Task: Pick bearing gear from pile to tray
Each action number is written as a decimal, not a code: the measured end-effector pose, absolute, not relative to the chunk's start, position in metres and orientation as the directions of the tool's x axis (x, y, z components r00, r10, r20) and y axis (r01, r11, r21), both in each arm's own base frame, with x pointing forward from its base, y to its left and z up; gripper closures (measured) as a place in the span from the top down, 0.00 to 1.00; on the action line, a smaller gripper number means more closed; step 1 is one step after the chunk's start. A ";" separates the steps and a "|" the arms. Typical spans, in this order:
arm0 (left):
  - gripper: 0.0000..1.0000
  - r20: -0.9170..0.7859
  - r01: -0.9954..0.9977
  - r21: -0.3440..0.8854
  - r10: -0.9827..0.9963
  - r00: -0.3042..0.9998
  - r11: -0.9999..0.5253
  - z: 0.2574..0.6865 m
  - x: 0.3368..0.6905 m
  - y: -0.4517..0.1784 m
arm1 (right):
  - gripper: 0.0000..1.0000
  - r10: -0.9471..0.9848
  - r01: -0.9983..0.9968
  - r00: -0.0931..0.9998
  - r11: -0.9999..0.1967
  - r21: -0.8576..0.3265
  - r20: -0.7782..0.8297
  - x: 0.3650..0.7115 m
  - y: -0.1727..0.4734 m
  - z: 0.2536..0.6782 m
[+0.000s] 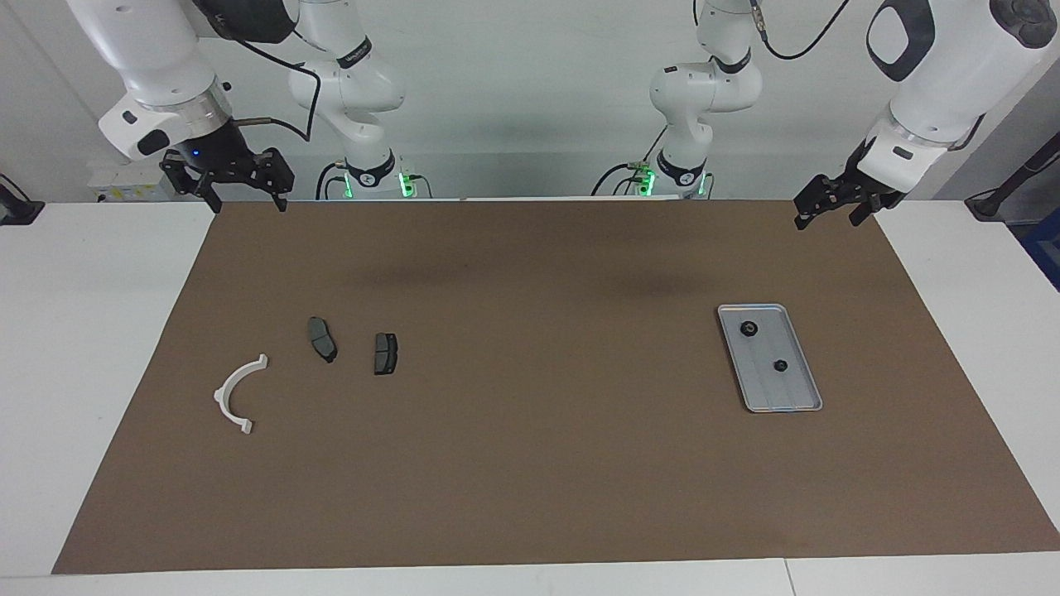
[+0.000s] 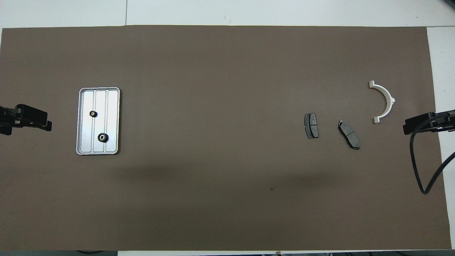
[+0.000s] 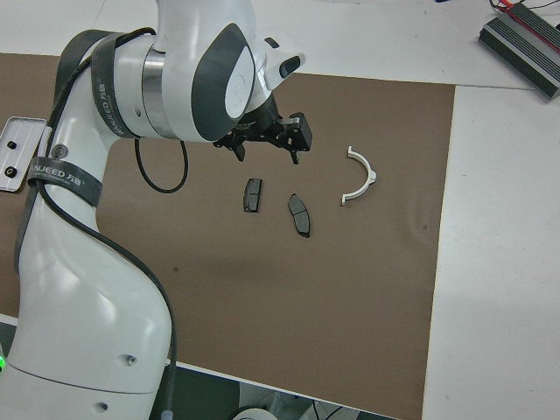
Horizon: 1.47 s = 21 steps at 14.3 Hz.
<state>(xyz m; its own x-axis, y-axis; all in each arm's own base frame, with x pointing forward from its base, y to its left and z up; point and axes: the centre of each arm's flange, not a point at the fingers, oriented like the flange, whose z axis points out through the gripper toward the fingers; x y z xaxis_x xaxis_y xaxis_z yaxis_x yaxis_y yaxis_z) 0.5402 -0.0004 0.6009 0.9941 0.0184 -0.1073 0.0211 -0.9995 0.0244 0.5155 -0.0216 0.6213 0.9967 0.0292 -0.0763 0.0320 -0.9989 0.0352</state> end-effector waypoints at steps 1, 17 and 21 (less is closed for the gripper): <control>1.00 -0.104 0.021 0.024 0.018 0.994 -0.999 0.601 0.541 0.000 | 1.00 0.029 0.032 0.997 -0.999 0.035 -0.076 0.515 -0.022 0.621; 1.00 -0.068 0.009 0.023 0.007 0.998 -1.000 0.603 0.545 -0.007 | 1.00 0.029 0.032 0.996 -0.999 0.035 -0.080 0.515 -0.022 0.620; 1.00 -0.047 0.009 0.022 0.008 0.999 -1.000 0.607 0.547 -0.007 | 1.00 0.029 0.032 0.996 -0.999 0.035 -0.080 0.515 -0.022 0.620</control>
